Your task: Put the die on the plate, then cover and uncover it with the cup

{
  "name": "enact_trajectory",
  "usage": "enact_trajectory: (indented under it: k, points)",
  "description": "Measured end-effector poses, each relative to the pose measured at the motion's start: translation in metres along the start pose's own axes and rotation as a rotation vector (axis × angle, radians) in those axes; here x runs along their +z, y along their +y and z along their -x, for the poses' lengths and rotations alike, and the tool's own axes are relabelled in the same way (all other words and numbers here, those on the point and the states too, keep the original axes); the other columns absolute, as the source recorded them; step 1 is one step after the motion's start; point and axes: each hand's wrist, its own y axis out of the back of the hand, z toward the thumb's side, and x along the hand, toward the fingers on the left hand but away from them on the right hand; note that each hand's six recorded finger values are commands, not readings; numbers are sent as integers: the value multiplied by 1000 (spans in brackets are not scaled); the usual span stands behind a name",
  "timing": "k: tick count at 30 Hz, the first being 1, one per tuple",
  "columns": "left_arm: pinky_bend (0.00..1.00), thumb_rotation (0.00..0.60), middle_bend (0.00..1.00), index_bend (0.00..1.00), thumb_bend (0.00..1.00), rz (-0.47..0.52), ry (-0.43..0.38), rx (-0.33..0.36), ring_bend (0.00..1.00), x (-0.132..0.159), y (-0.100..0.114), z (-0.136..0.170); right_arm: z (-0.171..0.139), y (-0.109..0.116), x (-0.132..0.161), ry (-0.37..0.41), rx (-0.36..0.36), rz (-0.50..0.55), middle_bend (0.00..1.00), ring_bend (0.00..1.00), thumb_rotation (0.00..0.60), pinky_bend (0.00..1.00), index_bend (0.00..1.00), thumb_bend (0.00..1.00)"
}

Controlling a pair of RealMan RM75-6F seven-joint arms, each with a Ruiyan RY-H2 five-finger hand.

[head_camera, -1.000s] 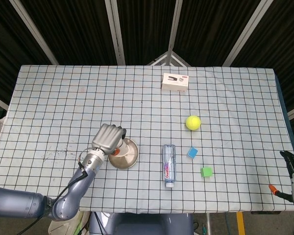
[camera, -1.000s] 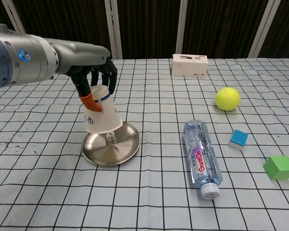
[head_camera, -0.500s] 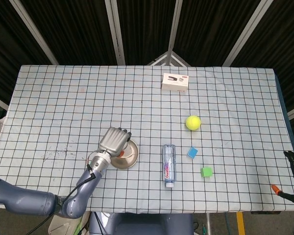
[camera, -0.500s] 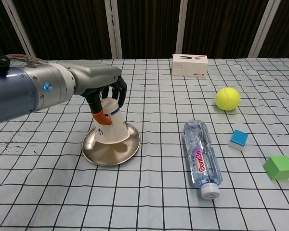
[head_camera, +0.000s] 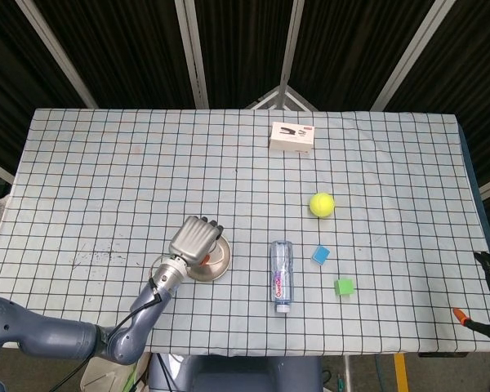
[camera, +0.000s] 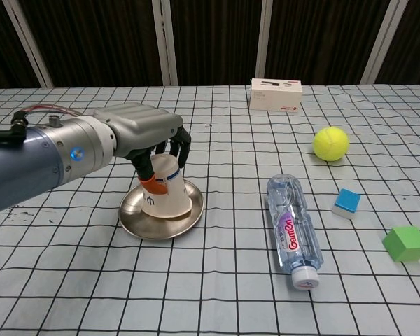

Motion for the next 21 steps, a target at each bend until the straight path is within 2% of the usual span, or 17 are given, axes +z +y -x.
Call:
enact_trajectory:
  k: [6, 13, 21]
  points:
    - [486, 600, 413, 537, 390, 62, -30, -4, 391, 4, -4, 2, 0, 0, 0, 0, 4, 4, 137, 95, 600, 20, 130, 126]
    - [486, 600, 415, 540, 392, 171, -35, -110, 391, 4, -15, 3, -1, 2, -2, -3, 0, 9, 137, 95, 600, 20, 130, 126]
    - [489, 600, 428, 559, 402, 291, -76, -151, 396, 8, -12, 6, -1, 0, 1, 6, 5, 7, 137, 96, 600, 20, 130, 127]
